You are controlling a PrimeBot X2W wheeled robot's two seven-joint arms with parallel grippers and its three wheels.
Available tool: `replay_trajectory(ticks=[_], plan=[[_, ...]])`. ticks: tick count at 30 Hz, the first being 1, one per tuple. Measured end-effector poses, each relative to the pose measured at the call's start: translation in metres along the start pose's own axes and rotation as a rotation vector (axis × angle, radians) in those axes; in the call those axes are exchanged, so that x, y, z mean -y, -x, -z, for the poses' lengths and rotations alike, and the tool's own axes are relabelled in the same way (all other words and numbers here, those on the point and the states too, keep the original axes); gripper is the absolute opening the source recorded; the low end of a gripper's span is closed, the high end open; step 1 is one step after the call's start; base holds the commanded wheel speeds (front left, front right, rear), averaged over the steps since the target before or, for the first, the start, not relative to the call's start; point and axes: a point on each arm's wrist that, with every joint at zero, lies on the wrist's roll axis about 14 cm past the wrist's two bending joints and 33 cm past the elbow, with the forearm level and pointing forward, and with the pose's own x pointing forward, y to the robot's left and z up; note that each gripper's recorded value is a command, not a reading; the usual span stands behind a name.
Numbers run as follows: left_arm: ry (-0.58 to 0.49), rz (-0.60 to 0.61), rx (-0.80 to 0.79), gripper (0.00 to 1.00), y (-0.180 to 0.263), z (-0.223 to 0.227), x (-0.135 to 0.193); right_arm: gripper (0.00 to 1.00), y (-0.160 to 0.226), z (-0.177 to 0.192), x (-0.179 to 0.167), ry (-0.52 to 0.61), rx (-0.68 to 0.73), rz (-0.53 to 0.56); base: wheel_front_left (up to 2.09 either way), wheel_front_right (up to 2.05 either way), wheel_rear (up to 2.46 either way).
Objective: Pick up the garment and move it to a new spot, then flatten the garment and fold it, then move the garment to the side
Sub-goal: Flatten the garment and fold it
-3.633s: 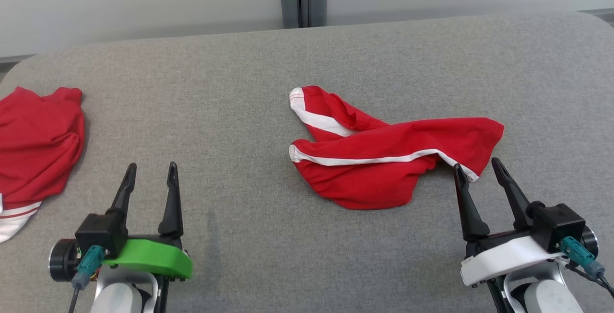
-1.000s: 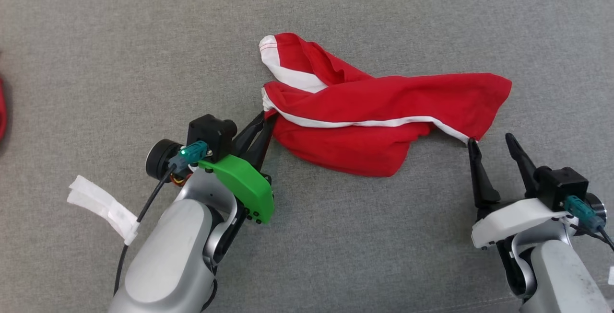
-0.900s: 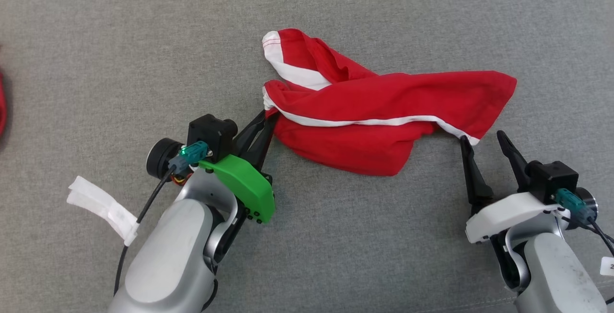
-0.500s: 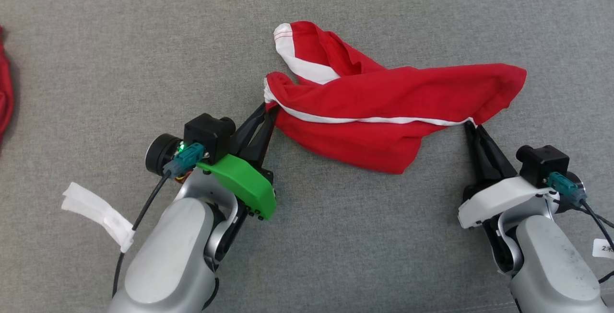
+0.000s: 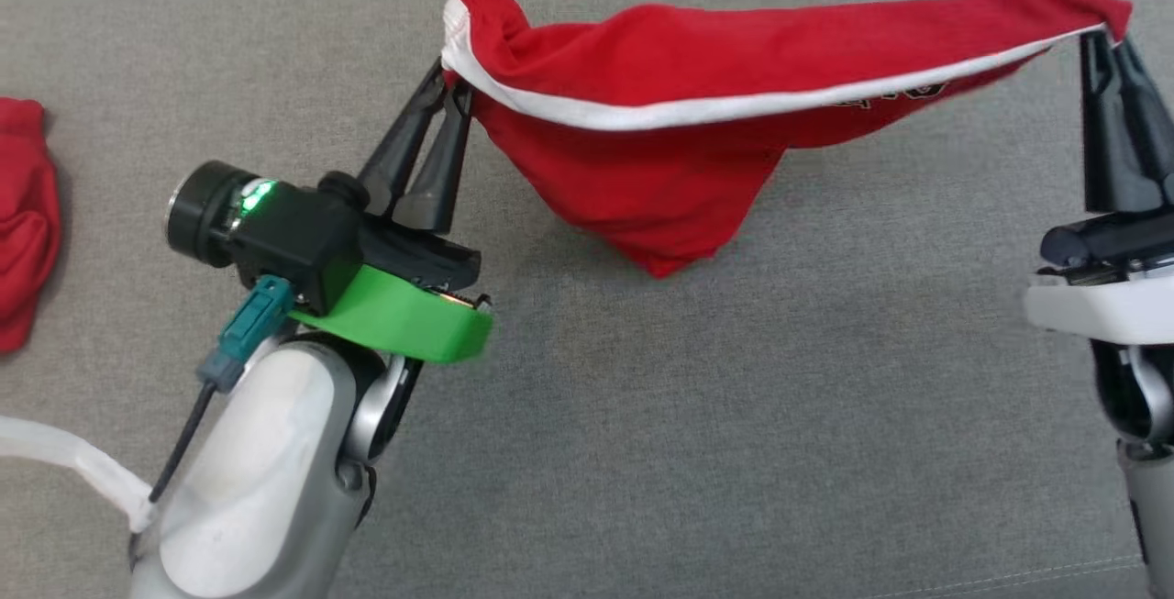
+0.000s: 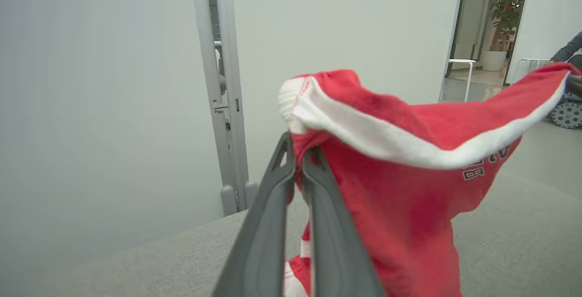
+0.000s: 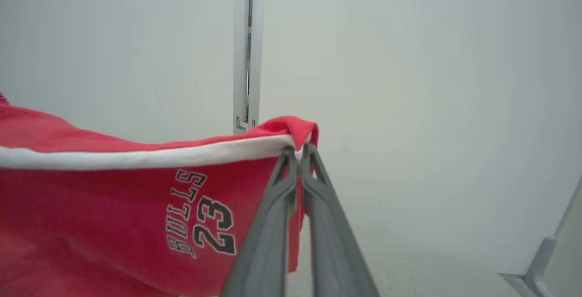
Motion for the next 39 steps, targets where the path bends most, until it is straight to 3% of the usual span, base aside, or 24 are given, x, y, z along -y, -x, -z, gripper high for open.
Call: replay_trajectory(ticks=[7, 13, 19, 26, 35, 39], plan=[[-0.163, -0.023, 0.220, 0.00, 0.006, -0.100, -0.001, 0.00, -0.006, -0.107, 0.012, 0.140, 0.202, -0.006, 0.00, 0.00, 0.00], [-0.219, -0.034, 0.297, 0.00, 0.016, -0.148, 0.001, 0.00, -0.005, -0.144, 0.014, 0.132, 0.252, -0.004, 0.00, 0.00, 0.00], [-0.163, 0.012, 0.256, 0.00, -0.008, -0.141, -0.002, 0.00, -0.031, -0.130, 0.014, 0.083, 0.203, -0.030, 0.00, 0.00, 0.00], [-0.042, 0.015, 0.175, 0.00, -0.072, -0.095, -0.029, 0.00, -0.091, -0.101, 0.009, 0.020, 0.164, -0.069, 0.00, 0.00, 0.00], [0.045, -0.151, 0.191, 0.00, -0.139, -0.066, -0.091, 0.00, -0.175, -0.090, -0.012, -0.084, 0.225, -0.087, 0.00, 0.00, 0.00], [0.081, -0.221, 0.125, 0.00, -0.144, -0.036, -0.105, 0.00, -0.183, -0.052, -0.031, -0.122, 0.135, -0.110, 0.00, 0.00, 0.00]])
